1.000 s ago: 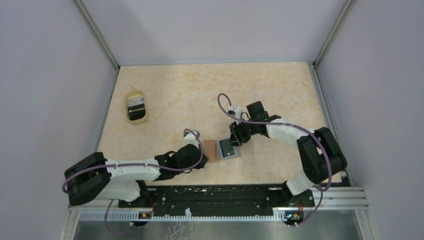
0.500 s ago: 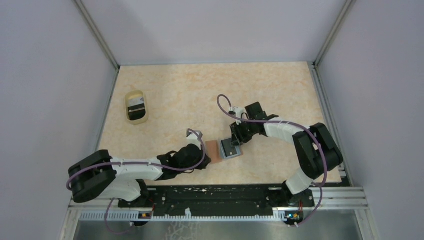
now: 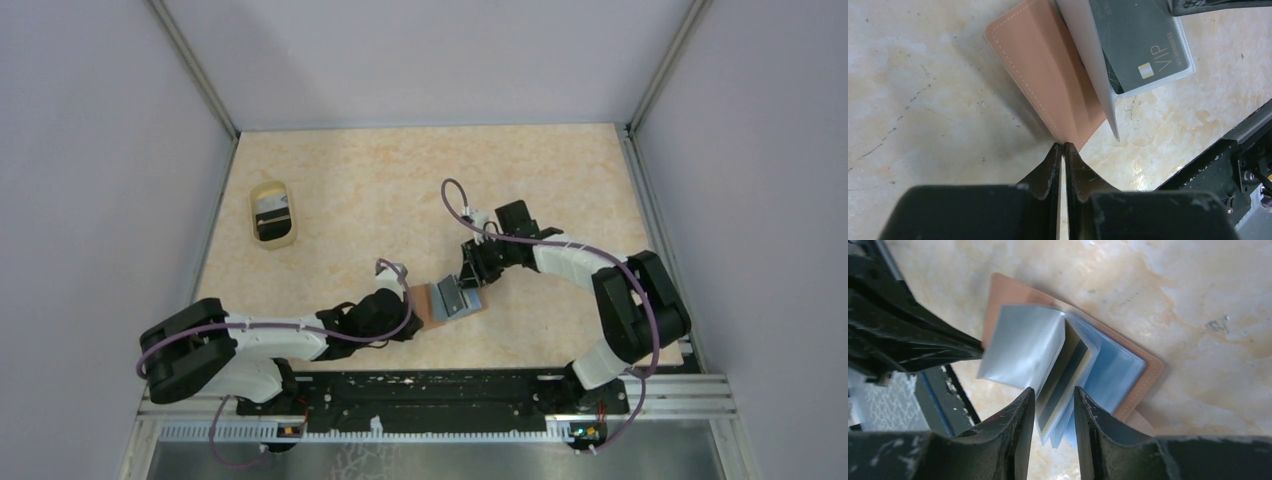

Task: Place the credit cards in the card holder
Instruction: Open the card holder at the center of the board.

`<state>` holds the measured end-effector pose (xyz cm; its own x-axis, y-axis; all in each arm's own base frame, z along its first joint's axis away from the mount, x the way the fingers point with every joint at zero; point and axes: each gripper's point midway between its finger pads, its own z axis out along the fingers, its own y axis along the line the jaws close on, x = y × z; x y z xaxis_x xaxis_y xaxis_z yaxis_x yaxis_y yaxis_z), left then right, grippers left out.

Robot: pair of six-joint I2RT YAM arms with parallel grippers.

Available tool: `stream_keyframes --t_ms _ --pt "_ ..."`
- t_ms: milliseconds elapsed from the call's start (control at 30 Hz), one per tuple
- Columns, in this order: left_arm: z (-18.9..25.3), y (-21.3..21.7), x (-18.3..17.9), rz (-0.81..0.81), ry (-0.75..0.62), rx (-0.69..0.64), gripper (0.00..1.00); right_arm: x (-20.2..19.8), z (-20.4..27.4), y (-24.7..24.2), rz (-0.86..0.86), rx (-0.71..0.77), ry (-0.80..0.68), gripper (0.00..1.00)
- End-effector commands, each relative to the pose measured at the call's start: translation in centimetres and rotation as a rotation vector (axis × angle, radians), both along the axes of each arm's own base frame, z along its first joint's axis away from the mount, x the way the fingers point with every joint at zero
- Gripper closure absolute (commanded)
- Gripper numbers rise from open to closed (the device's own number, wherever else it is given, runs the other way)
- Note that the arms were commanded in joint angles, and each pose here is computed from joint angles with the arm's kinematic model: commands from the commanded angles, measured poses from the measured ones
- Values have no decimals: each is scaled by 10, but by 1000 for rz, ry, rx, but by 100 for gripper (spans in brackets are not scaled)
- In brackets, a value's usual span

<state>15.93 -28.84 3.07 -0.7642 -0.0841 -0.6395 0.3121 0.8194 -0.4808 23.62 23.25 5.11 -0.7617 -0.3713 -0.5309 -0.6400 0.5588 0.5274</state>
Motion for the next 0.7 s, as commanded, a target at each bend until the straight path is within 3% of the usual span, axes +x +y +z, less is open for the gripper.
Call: stream_keyframes --t_ms 0,400,667 --pt "12 -13 3 -17 -21 -62 92 -6 52 23 65 190 -34 66" --pt "17 -16 2 -25 -35 -114 87 -23 38 32 111 247 131 63" --pt "15 -18 2 -33 -37 -117 86 -36 33 43 164 259 157 61"
